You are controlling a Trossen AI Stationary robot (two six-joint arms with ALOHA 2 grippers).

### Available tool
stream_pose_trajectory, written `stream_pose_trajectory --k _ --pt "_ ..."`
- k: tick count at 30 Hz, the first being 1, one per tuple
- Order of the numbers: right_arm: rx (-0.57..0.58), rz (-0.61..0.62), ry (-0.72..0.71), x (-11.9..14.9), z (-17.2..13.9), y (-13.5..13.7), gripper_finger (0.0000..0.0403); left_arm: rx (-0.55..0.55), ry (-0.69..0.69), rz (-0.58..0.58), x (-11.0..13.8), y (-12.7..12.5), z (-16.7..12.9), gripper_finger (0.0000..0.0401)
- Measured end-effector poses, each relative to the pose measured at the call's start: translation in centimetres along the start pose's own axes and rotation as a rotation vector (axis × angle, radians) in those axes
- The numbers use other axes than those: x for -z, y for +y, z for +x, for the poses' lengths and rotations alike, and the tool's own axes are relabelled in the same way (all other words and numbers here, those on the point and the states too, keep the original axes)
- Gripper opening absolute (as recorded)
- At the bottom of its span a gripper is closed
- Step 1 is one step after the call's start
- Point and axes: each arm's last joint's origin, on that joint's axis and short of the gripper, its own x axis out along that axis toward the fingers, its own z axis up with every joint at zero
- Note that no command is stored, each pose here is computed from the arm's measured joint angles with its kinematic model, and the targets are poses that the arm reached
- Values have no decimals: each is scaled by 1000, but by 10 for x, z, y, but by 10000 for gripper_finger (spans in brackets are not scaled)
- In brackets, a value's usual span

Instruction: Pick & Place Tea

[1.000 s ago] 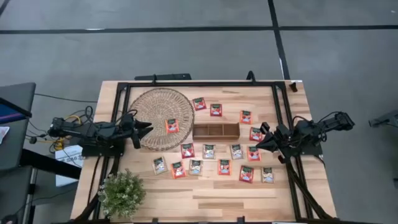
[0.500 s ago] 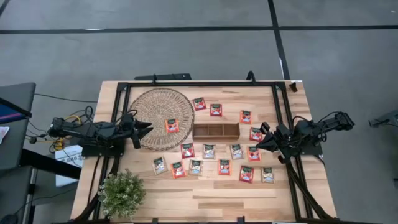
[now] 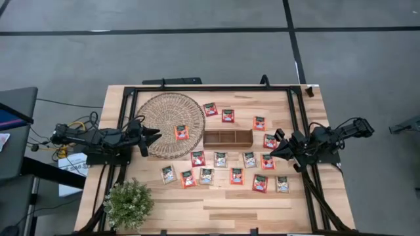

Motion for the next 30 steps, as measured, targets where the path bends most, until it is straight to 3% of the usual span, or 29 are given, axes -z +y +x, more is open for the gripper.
stream_pose_trajectory --k 30 --pt "2 -27 0 0 0 0 0 0 0 0 0 0 0 133"
